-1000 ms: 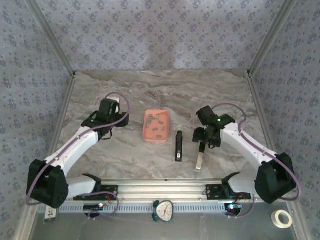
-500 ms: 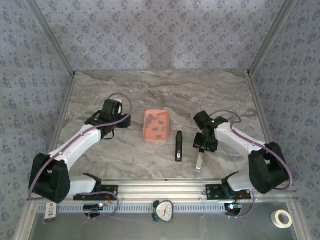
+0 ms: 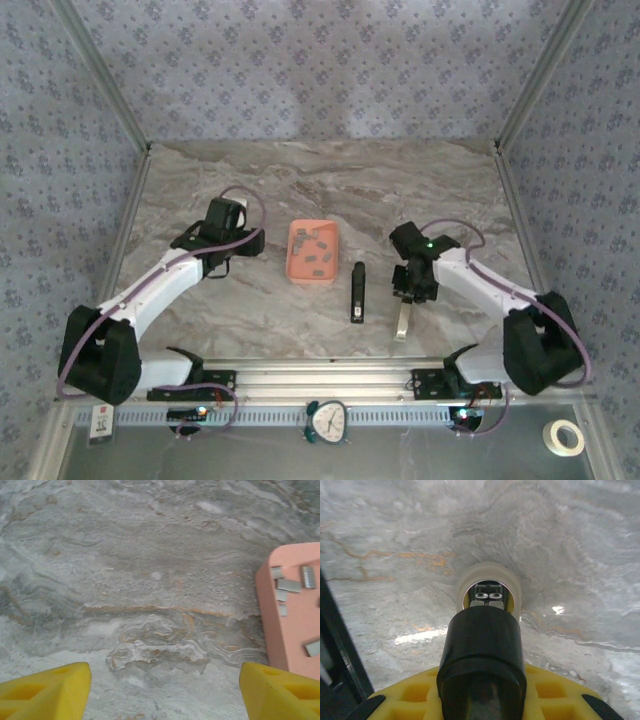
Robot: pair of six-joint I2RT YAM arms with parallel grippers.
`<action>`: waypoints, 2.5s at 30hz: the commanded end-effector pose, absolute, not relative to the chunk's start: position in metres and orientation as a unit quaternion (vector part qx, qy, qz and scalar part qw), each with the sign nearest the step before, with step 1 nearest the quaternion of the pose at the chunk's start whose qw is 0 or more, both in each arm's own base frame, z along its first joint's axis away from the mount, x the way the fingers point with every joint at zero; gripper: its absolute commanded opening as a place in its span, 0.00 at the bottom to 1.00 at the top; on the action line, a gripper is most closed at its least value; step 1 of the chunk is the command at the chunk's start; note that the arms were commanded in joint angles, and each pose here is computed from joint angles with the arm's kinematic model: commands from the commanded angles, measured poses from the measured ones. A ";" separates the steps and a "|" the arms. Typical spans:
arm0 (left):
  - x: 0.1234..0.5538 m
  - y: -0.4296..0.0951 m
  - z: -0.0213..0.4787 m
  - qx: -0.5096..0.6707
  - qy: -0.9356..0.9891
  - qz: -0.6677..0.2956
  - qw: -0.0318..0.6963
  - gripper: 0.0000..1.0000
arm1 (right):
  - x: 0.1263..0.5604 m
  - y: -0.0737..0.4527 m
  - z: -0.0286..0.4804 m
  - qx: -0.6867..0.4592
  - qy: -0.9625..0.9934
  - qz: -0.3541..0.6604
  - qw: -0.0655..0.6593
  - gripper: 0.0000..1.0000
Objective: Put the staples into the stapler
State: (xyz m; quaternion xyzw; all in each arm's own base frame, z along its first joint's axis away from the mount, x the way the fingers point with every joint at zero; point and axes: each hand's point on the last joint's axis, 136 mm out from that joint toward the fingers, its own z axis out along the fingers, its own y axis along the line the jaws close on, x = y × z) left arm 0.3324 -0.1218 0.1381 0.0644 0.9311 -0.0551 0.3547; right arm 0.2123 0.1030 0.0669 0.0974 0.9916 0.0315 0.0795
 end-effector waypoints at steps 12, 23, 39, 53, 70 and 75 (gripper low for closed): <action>0.281 -0.225 0.251 0.447 0.733 -0.254 0.446 0.66 | 0.249 0.192 0.224 -0.376 0.838 0.194 0.345 0.01; 0.238 -0.260 0.246 0.612 0.606 -0.269 0.430 0.71 | 0.219 0.263 0.252 -0.608 0.661 0.249 0.362 0.00; 0.211 -0.290 0.240 0.670 0.537 -0.313 0.405 0.71 | 0.216 0.297 0.269 -0.646 0.604 0.269 0.380 0.00; 0.203 -0.290 0.234 0.680 0.533 -0.327 0.383 0.55 | 0.220 0.305 0.271 -0.652 0.593 0.275 0.385 0.00; 0.220 -0.281 0.235 0.679 0.563 -0.269 0.386 0.00 | 0.223 0.297 0.270 -0.583 0.631 0.269 0.435 0.60; 0.221 -0.280 0.234 0.680 0.566 -0.265 0.385 0.00 | 0.220 0.305 0.260 -0.581 0.640 0.271 0.424 0.61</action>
